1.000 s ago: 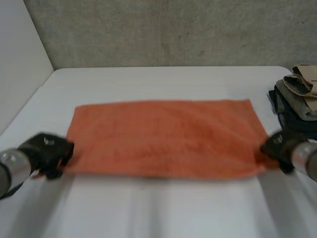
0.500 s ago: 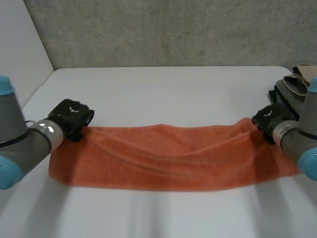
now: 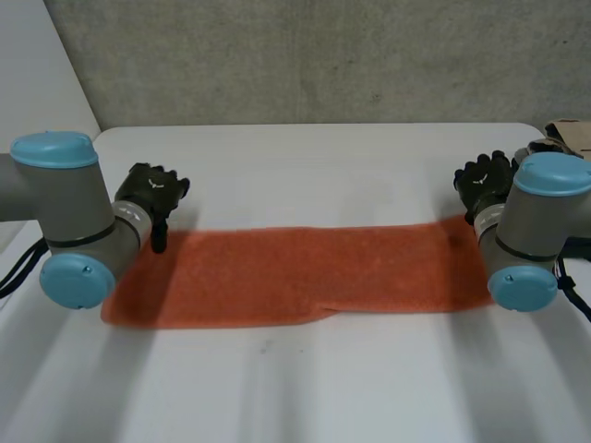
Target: Fold the laundry.
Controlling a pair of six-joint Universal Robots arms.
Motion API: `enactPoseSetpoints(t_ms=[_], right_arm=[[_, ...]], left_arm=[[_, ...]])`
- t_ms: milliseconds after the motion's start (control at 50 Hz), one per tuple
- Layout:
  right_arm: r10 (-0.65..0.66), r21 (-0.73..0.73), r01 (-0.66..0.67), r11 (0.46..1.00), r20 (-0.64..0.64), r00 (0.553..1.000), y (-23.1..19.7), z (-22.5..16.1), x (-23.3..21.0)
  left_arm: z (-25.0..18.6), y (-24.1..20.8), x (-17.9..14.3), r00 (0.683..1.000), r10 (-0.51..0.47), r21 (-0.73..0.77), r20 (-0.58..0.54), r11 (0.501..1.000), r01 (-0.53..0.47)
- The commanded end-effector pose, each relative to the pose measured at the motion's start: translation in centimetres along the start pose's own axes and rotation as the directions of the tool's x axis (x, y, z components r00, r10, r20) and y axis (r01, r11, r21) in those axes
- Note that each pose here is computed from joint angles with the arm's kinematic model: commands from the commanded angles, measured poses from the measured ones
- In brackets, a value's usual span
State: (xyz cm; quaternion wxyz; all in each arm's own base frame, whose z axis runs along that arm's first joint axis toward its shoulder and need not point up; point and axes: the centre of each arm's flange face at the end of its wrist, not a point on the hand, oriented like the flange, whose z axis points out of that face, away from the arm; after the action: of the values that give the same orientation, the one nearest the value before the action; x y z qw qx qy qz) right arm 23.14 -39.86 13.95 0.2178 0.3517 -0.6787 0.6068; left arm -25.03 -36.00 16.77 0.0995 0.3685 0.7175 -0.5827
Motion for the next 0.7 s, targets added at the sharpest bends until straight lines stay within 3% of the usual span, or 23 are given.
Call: enactPoseSetpoints(t_ms=[20, 120, 180, 320, 520, 700], right_arm=[[0.112, 0.045, -0.112, 0.993, -0.002, 0.994, -2.0, -1.7, 2.6], [0.256, 0.087, -0.258, 0.962, 0.028, 0.966, -3.1, -4.6, 5.9], [0.268, 0.068, -0.273, 0.959, 0.076, 0.96, -2.5, -5.7, 6.5], [0.24, -0.218, -0.186, 0.958, 0.254, 0.937, 3.2, -9.2, 4.9], [0.182, -0.094, -0.169, 0.981, 0.142, 0.973, 7.6, -6.8, 4.5], [0.212, -0.115, -0.196, 0.974, 0.157, 0.965, 9.1, -5.8, 3.8]], left_arm=[[-1.7, -2.1, -0.8, 0.996, -0.09, 0.07, 0.016, 0.994, 0.089], [-3.8, -2.7, -1.5, 0.984, -0.178, 0.082, 0.019, 0.981, 0.176], [-4.7, -2.5, -1.5, 0.98, -0.197, 0.076, 0.014, 0.978, 0.195], [-6.9, -1.4, -0.7, 0.974, -0.226, 0.07, -0.023, 0.971, 0.227], [-7.2, -0.6, 0.5, 0.968, -0.248, 0.12, -0.04, 0.96, 0.252], [-7.5, -0.6, 0.4, 0.966, -0.258, 0.109, -0.029, 0.959, 0.26]])
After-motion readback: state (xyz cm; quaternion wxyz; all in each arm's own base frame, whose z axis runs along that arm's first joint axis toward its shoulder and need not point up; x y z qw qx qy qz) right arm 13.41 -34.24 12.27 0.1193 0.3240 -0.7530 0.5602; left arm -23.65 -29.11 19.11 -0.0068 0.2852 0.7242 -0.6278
